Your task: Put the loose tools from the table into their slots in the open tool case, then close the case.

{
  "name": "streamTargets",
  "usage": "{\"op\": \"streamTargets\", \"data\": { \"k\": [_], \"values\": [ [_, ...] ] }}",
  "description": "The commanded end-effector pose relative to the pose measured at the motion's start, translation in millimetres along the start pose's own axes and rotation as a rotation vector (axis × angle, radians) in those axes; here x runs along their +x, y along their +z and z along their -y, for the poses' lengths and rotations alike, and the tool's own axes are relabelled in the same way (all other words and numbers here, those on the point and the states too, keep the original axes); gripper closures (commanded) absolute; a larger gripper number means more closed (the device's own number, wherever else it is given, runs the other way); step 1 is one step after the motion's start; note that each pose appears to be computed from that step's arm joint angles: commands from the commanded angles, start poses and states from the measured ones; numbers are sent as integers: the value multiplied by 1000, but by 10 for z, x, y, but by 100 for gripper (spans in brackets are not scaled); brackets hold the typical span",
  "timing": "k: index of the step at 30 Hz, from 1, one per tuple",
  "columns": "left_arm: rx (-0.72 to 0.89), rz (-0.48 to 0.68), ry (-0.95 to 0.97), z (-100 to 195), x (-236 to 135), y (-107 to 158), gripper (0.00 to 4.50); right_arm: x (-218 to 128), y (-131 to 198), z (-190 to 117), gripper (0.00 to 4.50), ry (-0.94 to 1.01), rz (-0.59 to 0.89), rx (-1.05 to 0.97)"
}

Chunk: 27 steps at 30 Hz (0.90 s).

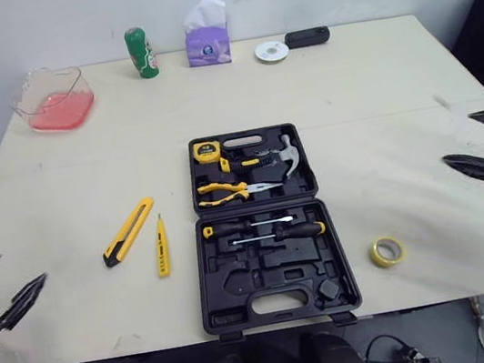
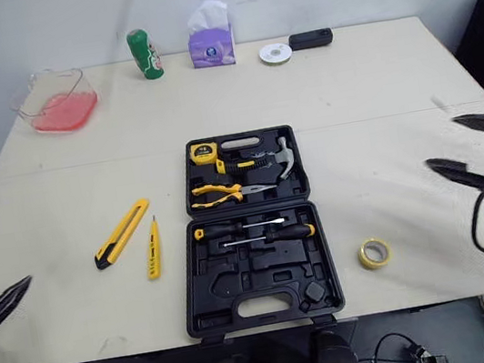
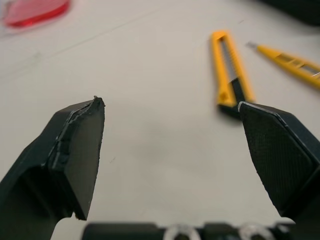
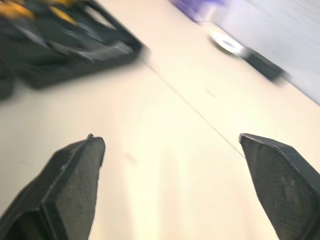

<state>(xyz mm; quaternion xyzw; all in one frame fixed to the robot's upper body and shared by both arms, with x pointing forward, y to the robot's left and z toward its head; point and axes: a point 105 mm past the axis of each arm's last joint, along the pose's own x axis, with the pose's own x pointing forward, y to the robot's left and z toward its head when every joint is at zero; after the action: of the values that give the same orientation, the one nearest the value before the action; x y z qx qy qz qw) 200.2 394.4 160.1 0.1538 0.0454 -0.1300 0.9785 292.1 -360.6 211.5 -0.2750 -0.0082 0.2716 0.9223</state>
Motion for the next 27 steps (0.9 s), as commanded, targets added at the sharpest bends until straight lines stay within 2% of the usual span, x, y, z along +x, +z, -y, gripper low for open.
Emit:
{"op": "streamTargets", "data": {
  "k": [1, 9, 15, 27],
  "values": [
    [19, -31, 157, -324, -262, -63, 0, -245, -51, 219, 6, -111, -35, -65],
    [27, -154, 356, -526, -576, -347, 0, -602, -358, 492, 6, -375, -214, -184],
    [33, -157, 371, -509, -627, -355, 0, -609, -541, 462, 6, -390, -280, -127],
    [49, -68, 259, -327, -343, -113, 0, -261, -373, 344, 6, -278, -131, -62]
  ]
}}
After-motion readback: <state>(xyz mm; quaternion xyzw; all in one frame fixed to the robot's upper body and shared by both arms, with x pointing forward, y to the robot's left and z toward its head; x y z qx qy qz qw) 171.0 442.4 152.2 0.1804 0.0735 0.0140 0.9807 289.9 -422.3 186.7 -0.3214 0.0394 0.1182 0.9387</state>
